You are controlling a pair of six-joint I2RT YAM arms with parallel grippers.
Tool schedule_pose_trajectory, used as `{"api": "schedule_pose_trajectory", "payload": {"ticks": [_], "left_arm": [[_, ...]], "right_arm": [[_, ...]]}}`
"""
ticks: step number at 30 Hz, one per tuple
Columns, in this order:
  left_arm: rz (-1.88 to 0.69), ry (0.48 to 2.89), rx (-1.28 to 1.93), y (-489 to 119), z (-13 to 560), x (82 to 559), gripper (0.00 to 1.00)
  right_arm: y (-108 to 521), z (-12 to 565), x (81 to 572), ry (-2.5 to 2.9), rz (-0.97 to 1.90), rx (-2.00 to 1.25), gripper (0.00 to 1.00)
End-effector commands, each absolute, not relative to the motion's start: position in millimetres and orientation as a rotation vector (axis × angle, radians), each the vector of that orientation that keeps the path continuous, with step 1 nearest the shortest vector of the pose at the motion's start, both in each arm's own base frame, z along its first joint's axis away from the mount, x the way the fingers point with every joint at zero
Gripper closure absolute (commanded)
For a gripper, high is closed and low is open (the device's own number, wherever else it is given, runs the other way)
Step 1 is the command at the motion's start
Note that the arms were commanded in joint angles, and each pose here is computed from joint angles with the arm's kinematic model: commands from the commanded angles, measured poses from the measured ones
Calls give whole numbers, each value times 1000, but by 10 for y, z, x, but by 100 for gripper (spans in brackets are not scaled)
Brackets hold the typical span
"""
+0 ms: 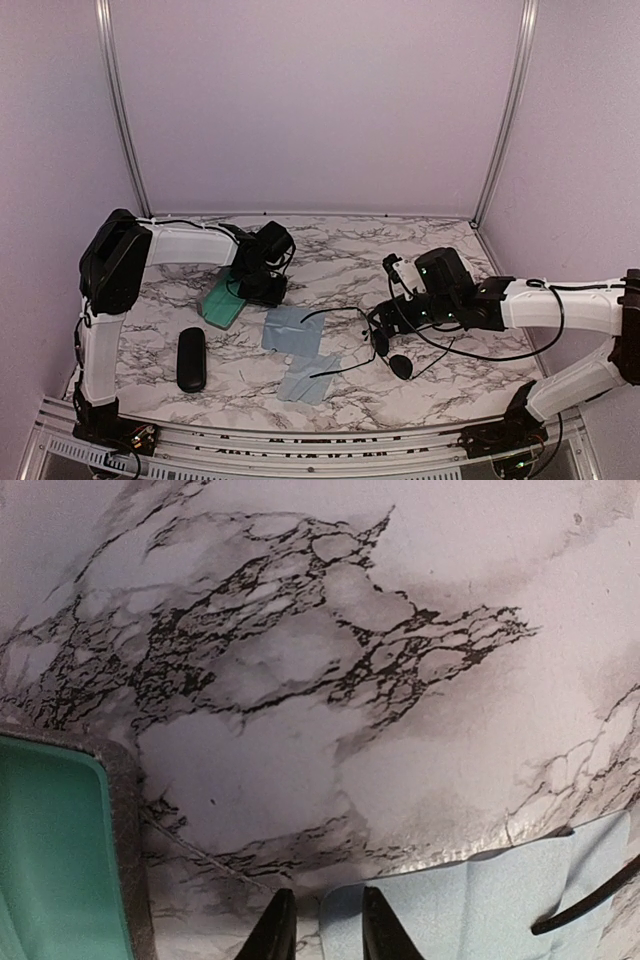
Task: Organize the sunglasses
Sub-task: Pick up the corner of the glasses cleaning cloth at the center of the board.
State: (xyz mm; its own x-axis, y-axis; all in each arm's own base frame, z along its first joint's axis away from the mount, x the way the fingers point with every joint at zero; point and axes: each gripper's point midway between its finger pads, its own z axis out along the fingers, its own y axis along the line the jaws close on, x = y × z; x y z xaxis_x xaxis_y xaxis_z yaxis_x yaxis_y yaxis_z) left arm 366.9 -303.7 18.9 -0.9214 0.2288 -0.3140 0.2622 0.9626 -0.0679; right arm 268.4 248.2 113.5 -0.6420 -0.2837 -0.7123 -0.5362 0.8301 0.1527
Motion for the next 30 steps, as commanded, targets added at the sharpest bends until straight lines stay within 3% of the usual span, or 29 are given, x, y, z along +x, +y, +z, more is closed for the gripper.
{"api": "schedule_pose_trajectory", "payload": {"ticks": [1,9,13,20,30], "left_arm": [[-201,2846,364,-3068,26,3582,80],[-263,2840,360,-3081,40,3446,84],[-278,2842,353,-3046,5,3384,100],[-354,2750,324,-3053,283,3383,100],[-356,2631,255,-2880,816,3372,100]], "right_arm": [[2552,1162,2693,2283,478,-598,8],[2584,1230,2704,2264,490,-609,8],[2699,1298,2668,2244,533,-639,8],[3112,1298,2435,2232,652,-736,8],[3445,815,2136,2357,687,-782,11]]}}
